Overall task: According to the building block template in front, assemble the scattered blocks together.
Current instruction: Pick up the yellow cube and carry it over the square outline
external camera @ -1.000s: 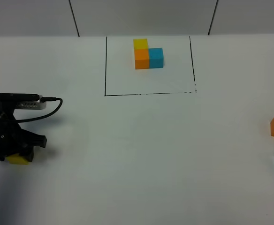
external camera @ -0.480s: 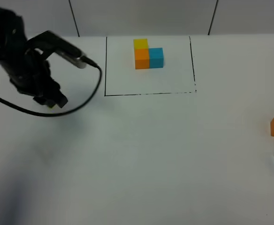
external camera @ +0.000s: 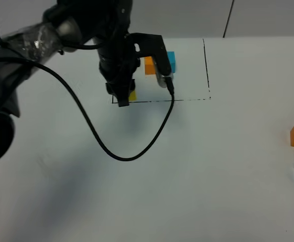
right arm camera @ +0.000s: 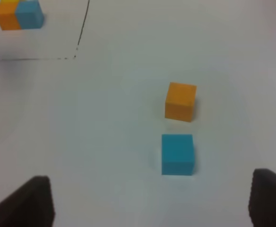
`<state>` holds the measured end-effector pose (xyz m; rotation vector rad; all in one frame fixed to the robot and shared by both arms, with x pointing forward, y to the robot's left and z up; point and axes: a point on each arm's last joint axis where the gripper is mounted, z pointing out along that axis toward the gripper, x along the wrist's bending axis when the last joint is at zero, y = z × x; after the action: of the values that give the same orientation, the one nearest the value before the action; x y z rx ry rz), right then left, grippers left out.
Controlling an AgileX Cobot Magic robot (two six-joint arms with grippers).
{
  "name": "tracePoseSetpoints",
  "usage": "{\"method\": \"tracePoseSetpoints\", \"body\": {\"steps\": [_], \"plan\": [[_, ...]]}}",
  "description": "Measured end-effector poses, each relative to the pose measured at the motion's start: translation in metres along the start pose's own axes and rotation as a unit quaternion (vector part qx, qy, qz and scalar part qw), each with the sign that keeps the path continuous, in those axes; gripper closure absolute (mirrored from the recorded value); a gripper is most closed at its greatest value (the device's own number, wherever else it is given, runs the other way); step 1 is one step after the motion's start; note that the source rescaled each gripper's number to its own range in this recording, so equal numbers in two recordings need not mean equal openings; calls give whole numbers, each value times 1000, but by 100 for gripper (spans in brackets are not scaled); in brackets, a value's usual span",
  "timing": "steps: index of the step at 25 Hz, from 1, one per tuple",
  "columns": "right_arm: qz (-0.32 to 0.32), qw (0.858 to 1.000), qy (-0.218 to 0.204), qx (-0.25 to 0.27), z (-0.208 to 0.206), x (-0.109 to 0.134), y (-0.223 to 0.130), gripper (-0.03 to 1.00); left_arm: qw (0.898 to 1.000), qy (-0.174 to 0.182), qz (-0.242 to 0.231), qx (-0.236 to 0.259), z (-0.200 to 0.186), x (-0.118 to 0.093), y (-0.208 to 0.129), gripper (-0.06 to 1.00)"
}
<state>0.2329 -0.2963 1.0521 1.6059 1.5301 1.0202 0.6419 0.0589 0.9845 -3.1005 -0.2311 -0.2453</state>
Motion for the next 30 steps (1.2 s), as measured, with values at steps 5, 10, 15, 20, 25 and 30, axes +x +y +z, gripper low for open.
{"method": "tracePoseSetpoints", "body": {"steps": [5, 10, 15, 20, 25, 30], "plan": [[0, 1000, 0, 0, 0, 0, 0, 26, 997, 1, 71, -5, 29, -7, 41, 93], [0, 1000, 0, 0, 0, 0, 0, 26, 996, -14, 92, 6, 58, -17, 58, 93], [0, 1000, 0, 0, 0, 0, 0, 26, 995, -25, 95, 15, 74, -20, 61, 93], [0, 1000, 0, 0, 0, 0, 0, 26, 995, -28, 96, 17, 79, -20, 61, 93], [0, 1000, 0, 0, 0, 0, 0, 26, 996, -27, 88, 17, 80, -20, 61, 94], [0, 1000, 0, 0, 0, 0, 0, 26, 996, -29, 80, 18, 83, -21, 61, 94]]}}
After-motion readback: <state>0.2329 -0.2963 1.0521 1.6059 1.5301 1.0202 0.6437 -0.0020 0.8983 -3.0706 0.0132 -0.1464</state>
